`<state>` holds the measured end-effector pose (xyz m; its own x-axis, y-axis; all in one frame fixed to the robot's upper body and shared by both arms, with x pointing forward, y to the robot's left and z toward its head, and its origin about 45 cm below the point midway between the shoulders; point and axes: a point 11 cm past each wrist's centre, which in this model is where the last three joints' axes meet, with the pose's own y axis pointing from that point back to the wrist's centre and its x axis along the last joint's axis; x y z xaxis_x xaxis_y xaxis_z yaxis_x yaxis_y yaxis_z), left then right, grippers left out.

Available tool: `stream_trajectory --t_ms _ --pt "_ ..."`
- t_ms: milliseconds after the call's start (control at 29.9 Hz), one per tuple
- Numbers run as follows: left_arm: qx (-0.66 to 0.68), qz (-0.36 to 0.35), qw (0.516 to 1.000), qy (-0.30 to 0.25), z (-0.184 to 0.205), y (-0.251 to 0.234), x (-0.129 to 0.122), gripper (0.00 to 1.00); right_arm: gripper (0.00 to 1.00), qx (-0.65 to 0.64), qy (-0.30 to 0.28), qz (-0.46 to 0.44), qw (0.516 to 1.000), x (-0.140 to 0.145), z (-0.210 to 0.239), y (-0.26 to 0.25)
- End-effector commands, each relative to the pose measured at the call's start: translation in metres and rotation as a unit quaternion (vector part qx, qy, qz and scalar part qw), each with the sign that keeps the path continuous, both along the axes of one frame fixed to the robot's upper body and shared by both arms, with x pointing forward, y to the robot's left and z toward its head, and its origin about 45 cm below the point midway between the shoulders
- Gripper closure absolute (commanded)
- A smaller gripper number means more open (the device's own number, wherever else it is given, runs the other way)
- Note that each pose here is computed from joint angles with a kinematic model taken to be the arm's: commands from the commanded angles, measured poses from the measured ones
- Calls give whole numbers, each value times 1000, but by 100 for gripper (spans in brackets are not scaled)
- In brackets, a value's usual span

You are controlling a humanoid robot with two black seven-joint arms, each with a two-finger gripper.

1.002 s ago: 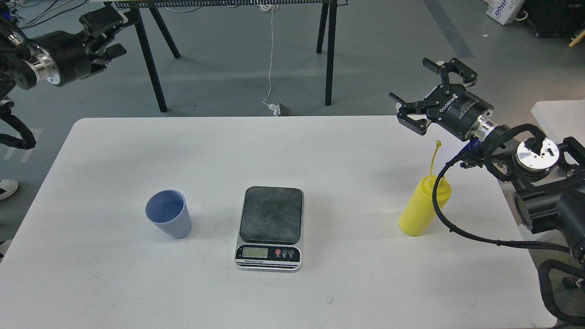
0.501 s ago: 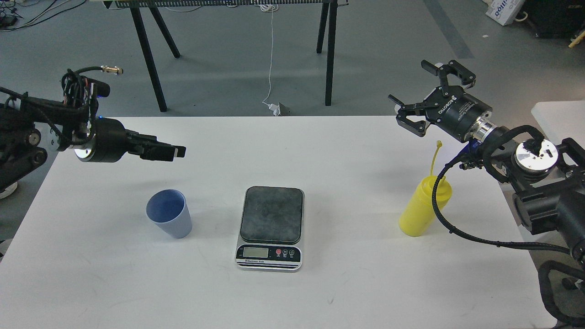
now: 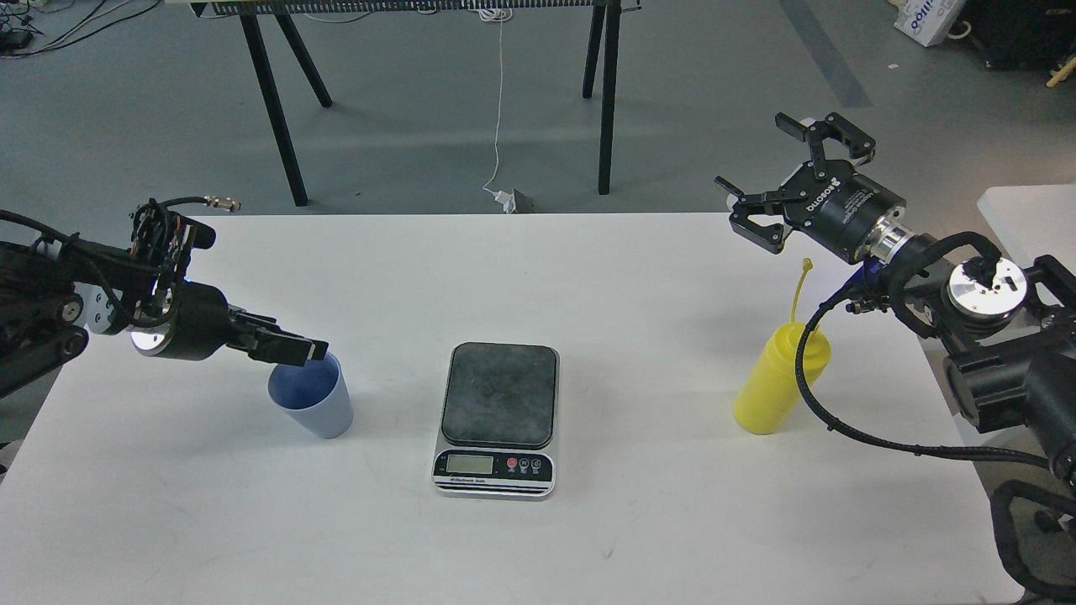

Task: Pour seasoning into cup on scale with both arms
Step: 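Close the left gripper around the blue cup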

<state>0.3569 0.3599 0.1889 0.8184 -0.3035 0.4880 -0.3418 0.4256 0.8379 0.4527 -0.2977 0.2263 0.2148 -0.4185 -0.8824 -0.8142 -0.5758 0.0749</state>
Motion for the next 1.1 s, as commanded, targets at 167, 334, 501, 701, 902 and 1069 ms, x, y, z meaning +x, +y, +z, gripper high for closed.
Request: stream_trajectory --t_ms 167,334,501,701,902,1069 --pt "1 3 1000 13 -10 2 -7 1 1 -1 4 -1 1000 -2 -4 -1" --pt "3 8 1000 21 -17 5 -11 5 1 -1 4 -3 1000 -2 -4 -4" --pt "7 5 1000 22 -19 6 -12 7 1 -2 6 -5 1000 -3 -5 -5" --pt "6 4 1000 22 -20 5 -12 18 1 -2 7 -4 1000 -4 -6 -5" --pt "6 2 1000 24 -21 4 -13 38 1 -2 10 -5 1000 -6 -9 -6" --pt "3 -2 1000 25 -23 -1 -13 49 1 -2 10 -5 1000 -6 -9 -6"
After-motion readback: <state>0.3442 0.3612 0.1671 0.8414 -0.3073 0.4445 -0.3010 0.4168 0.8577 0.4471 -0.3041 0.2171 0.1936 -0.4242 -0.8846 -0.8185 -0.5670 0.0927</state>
